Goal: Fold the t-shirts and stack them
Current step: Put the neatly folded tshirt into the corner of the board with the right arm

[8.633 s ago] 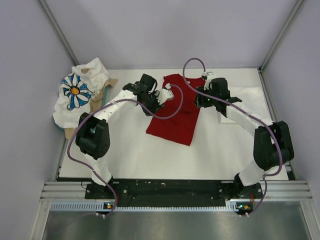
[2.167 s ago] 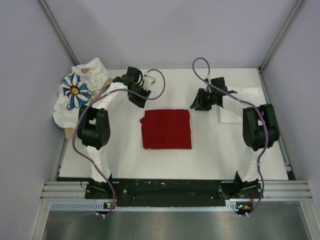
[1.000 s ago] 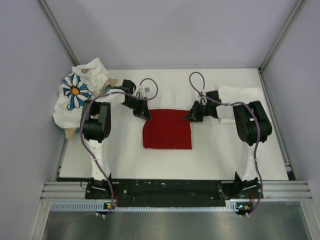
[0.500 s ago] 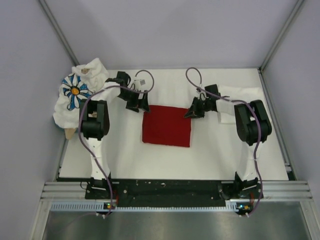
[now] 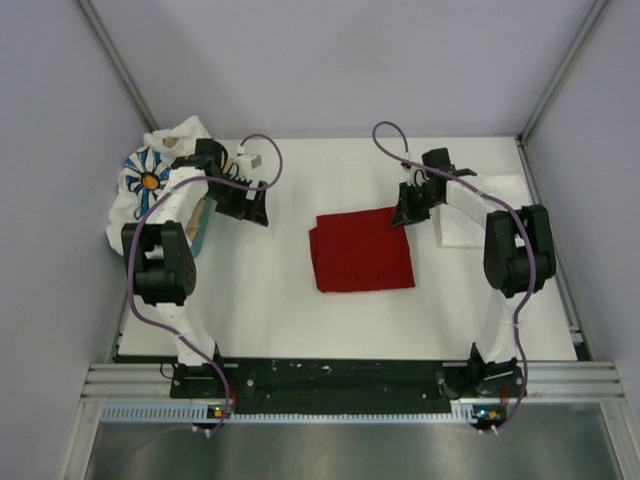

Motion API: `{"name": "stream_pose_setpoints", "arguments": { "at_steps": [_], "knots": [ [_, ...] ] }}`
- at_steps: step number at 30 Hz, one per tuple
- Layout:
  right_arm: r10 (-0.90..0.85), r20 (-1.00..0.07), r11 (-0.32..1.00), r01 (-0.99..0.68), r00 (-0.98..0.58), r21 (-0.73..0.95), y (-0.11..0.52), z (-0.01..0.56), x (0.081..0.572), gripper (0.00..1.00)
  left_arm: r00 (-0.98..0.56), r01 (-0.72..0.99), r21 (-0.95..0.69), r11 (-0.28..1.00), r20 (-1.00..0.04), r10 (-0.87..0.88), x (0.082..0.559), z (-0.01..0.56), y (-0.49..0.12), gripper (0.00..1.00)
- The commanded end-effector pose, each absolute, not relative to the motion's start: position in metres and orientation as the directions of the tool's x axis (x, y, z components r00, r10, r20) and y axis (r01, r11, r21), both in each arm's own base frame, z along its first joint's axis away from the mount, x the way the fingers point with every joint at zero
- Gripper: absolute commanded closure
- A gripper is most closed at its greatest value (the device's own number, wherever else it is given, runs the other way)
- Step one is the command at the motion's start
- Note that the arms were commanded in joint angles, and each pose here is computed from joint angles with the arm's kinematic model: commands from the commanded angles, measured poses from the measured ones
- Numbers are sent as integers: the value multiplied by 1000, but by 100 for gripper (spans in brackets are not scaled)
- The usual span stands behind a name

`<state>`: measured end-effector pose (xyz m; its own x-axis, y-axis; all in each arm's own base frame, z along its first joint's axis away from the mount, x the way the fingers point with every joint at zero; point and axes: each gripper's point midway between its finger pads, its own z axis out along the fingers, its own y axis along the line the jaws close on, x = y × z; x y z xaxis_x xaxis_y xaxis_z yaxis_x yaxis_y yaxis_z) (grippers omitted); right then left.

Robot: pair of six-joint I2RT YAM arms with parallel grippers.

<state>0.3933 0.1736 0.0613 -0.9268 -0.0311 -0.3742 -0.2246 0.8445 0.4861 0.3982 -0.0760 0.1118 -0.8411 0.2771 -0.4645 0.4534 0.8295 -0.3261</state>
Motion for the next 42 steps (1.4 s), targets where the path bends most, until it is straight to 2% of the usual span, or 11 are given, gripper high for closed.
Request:
{"name": "stream_pose_setpoints", "arguments": {
  "at_steps": [1,9,22,28,42],
  "knots": [
    [-142,-483,889,-325,-864,321,142,105,410,100,-805,505,-287,814,-498,323,384,124,-76,1],
    [-250,-433,951,-303,-866,59,87,134,422,100,-792,512,-267,817,-514,329,379,132,-74,1],
    [-349,-473,923,-211,-809,-320,24,200,468,100,-805,502,-298,812,-504,313,377,127,-78,1],
    [-371,-489,894,-161,-789,-418,6,232,472,100,-801,505,-293,812,-510,314,377,130,-78,1],
    [-416,-516,845,-109,-749,-523,-15,284,461,100,-801,506,-295,810,-509,315,377,128,-79,1]
  ]
}}
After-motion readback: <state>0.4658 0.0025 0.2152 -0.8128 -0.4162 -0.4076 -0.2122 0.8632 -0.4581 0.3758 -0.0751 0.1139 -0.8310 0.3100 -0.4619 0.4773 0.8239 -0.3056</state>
